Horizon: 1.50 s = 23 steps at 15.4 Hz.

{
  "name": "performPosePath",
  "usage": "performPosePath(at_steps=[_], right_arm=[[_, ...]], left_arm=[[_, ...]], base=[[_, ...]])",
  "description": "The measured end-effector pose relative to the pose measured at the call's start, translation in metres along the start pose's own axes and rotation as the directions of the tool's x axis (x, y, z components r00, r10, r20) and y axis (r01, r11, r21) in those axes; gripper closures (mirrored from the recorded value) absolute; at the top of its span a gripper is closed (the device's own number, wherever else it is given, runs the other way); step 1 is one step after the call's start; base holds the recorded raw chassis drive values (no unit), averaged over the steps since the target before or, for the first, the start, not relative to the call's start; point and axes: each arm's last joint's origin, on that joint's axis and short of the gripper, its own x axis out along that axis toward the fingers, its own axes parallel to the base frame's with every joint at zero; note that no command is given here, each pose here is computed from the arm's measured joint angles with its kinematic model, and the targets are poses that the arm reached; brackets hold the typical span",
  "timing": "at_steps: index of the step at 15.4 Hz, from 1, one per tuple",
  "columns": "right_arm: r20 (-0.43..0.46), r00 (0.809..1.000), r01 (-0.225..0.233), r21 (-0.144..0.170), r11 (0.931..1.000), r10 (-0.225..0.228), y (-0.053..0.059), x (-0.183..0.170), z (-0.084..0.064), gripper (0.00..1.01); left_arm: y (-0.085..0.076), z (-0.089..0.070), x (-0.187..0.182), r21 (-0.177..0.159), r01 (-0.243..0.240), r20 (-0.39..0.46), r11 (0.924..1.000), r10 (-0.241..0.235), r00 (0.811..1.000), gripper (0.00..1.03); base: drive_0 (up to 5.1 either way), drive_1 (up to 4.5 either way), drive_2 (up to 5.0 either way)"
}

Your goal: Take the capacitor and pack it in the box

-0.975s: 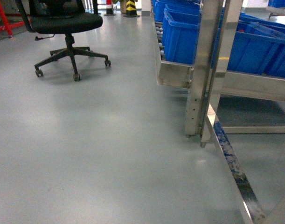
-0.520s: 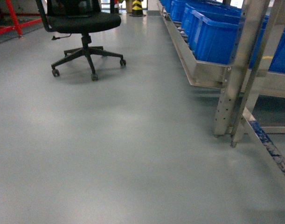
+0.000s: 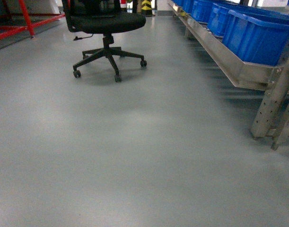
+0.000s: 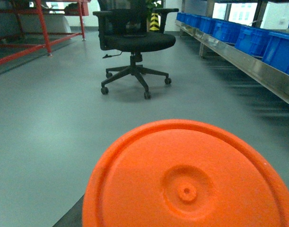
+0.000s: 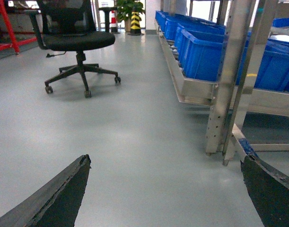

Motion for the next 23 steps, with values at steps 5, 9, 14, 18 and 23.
performPosePath(at_steps=[5, 9, 14, 18, 23], right_arm=[[-0.003, 1.0, 0.0, 0.0, 1.0, 0.0, 0.0, 0.0, -0.0003, 0.03], [-0.001, 1.0, 0.0, 0.0, 1.0, 0.0, 0.0, 0.0, -0.0001, 0.03], [0.0, 1.0, 0.0, 0.0, 1.0, 0.0, 0.0, 0.0, 0.0, 0.03], [-0.002, 1.0, 0.0, 0.0, 1.0, 0.0, 0.0, 0.0, -0.0002, 0.03], [0.002, 1.0, 0.0, 0.0, 1.0, 0.0, 0.0, 0.0, 0.0002, 0.03]], left_arm=[[0.0, 0.0, 0.0, 0.0, 0.0, 0.0, 1.0, 0.0, 1.0, 0.6], [0.0, 0.0003, 0.0, 0.0, 0.0, 0.003, 1.0, 0.0, 1.0, 0.6], [0.0001, -0.0001, 0.0, 0.0, -0.003, -0.001, 1.0, 0.003, 1.0, 0.6], [0.0, 0.0001, 0.0, 0.0, 0.001, 0.001, 1.0, -0.001, 1.0, 0.6], [0.0, 0.0, 0.0, 0.0, 0.0, 0.0, 1.0, 0.0, 1.0, 0.6]], base=[[-5.0, 2.46, 2.5], [-4.9, 2.55, 2.6], [-5.0, 2.4, 2.4], [-5.0, 2.37, 2.4], [-5.0, 2.39, 2.4]])
